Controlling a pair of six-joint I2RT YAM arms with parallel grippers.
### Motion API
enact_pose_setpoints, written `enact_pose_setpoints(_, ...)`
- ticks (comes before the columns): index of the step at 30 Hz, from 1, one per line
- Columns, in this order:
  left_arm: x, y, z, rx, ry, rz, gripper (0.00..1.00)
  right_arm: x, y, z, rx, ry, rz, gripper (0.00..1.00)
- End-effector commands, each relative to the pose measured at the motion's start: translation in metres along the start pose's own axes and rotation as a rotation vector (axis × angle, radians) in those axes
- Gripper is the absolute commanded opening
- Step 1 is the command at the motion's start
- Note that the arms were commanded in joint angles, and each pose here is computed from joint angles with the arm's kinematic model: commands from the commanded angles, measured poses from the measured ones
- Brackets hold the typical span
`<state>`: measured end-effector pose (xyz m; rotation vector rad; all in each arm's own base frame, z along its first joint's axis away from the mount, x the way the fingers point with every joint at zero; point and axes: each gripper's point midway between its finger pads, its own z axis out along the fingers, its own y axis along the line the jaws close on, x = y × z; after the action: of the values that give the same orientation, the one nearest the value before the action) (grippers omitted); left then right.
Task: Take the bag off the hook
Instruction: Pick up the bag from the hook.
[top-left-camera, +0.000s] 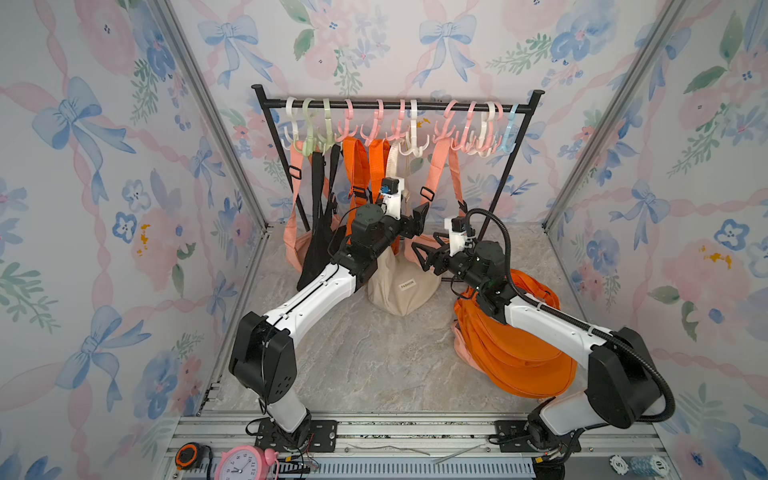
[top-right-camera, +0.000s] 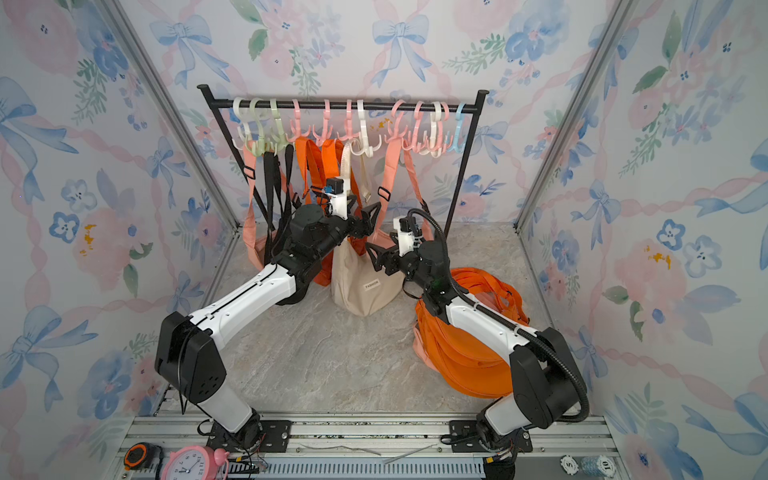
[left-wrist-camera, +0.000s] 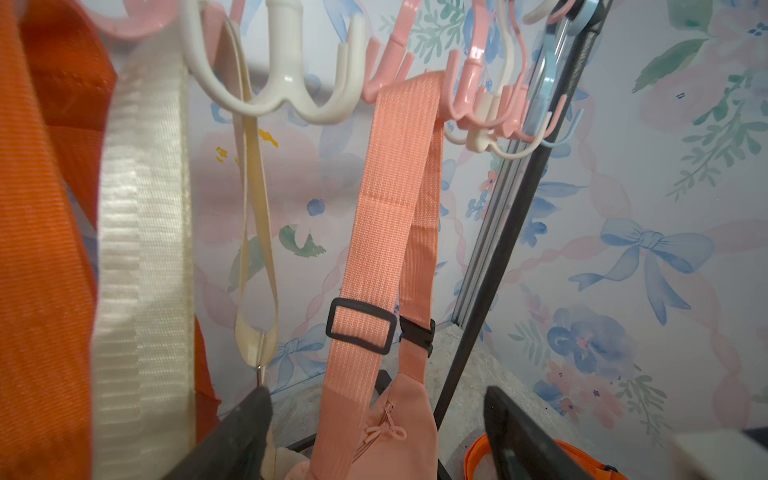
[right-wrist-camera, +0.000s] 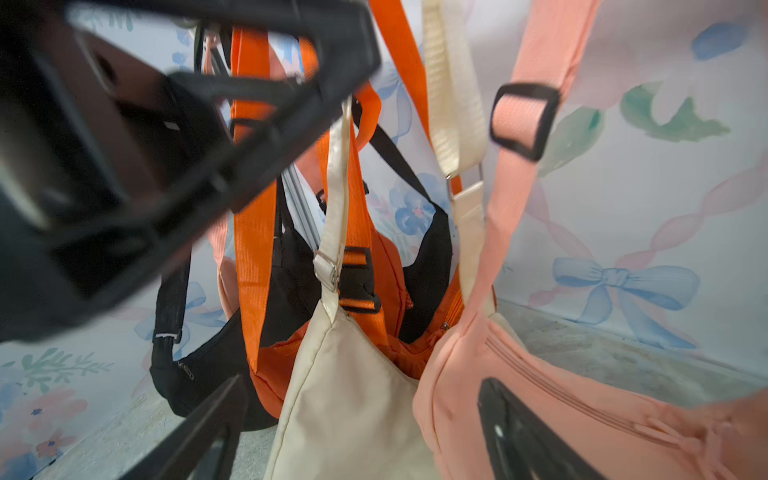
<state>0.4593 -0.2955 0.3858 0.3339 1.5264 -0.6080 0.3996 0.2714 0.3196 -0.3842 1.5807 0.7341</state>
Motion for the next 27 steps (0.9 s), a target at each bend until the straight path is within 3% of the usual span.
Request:
enact_pose_setpoints(1, 0.012, -0.001, 0.006, 0.002, 0.027, 0.015, 0.81, -0.019, -0.02, -0.021, 0.091, -0.037, 0.0, 0.89)
enact_pose_setpoints(8, 0.066, -0.014, 0.02, -0.046, 0.099, 0.1, 0.82, -0.045, -0.076, -0.053, 0.291, -0.089, 0.063, 0.89)
enact_pose_setpoints(14, 0.093, -0.02, 0.041, -0.064, 0.133, 0.094, 0.82, -0.067, -0.109, -0.071, 0.375, -0.136, 0.117, 0.9)
enact_pose_setpoints(22, 0.111, -0.009, 0.073, -0.153, 0.129, 0.081, 0.82, -0.079, -0.115, -0.076, 0.381, -0.166, 0.117, 0.9)
enact_pose_setpoints(27, 0.103, -0.008, 0.088, -0.179, 0.092, 0.069, 0.82, -0.076, -0.117, -0.077, 0.385, -0.16, 0.107, 0.91)
